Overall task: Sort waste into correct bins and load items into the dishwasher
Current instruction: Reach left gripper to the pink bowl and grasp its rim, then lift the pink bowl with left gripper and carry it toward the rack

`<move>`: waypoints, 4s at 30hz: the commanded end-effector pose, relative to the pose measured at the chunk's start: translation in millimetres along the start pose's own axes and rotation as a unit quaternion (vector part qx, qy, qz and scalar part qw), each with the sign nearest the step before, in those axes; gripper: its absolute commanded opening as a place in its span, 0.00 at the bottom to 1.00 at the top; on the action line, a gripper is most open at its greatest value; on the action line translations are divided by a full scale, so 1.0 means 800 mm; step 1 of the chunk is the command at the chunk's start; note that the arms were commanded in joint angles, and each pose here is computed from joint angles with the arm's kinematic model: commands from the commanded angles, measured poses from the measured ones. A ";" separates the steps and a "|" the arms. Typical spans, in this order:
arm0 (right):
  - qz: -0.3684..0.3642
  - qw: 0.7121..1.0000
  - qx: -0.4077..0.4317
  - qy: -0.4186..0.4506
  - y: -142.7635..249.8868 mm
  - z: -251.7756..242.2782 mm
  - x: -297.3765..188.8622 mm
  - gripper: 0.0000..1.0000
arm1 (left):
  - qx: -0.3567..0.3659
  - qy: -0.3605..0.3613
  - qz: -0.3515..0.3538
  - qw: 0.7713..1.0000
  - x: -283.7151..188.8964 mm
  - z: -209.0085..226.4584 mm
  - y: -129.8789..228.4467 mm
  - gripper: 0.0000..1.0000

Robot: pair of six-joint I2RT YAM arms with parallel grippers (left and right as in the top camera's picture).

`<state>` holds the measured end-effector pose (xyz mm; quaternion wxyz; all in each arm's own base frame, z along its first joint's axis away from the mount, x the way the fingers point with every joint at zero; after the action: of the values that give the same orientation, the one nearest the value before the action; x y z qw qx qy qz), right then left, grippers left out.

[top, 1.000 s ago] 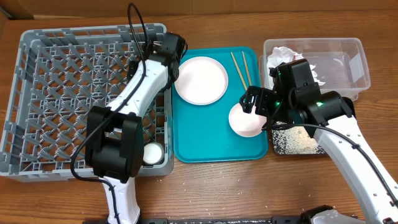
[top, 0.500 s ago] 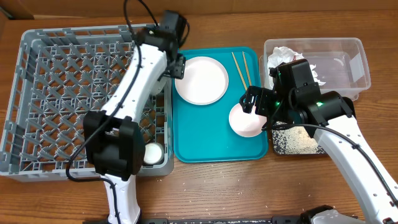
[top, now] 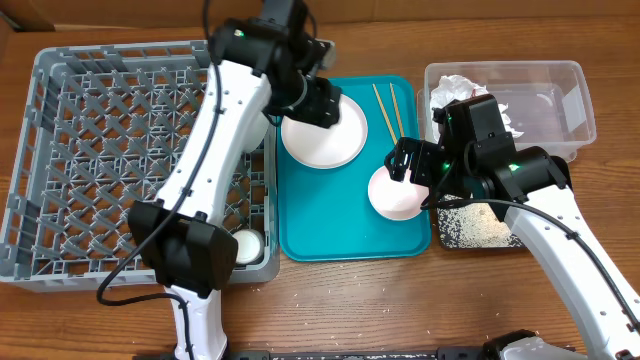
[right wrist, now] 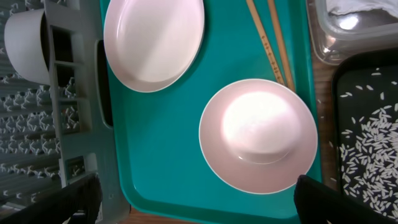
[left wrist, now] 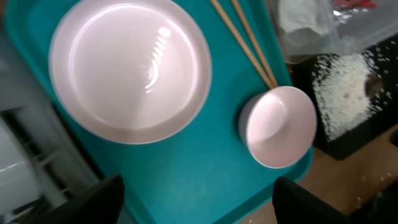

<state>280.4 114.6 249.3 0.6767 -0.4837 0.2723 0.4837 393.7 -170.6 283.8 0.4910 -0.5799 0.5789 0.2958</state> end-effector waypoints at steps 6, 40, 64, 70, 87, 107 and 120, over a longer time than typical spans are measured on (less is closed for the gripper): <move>-0.048 0.998 0.014 -0.040 -0.027 0.003 -0.056 1.00 | -0.013 0.057 0.023 0.998 0.039 -0.066 0.024 0.77; -0.182 0.973 0.117 0.083 -0.038 -0.067 -0.193 1.00 | -0.091 -0.137 -0.041 0.986 0.163 -0.102 0.088 0.59; -0.112 0.979 0.141 0.098 -0.061 -0.092 -0.137 1.00 | -0.054 -0.158 -0.015 0.986 0.223 -0.055 0.121 0.35; -0.112 0.979 0.141 0.098 -0.061 -0.092 -0.137 1.00 | -0.056 -0.158 -0.015 0.986 0.226 -0.051 0.122 0.04; -0.112 0.979 0.141 0.098 -0.061 -0.092 -0.137 1.00 | -0.153 -0.318 -0.193 0.916 -0.089 0.014 0.106 0.04; -0.112 0.979 0.141 0.098 -0.061 -0.092 -0.137 1.00 | -0.071 -0.672 -0.306 0.670 -0.061 0.083 0.170 0.04; -0.112 0.979 0.141 0.098 -0.061 -0.092 -0.137 1.00 | 0.070 -0.728 -0.274 0.625 -0.002 0.059 0.156 0.04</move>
<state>289.6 2.8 328.4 0.7573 -0.4505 0.3488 0.3192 282.7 -112.5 236.1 0.8438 -0.2883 -0.1148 0.4379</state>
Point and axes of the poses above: each gripper's point midway between its finger pads, its own x axis out along the fingers, its own z axis along the line the jaws close on, y = z × x, the point moved 9 cm from there along -x, back along the fingers, and after that the axes turned 10 degrees about -x, right-handed, at the moved point
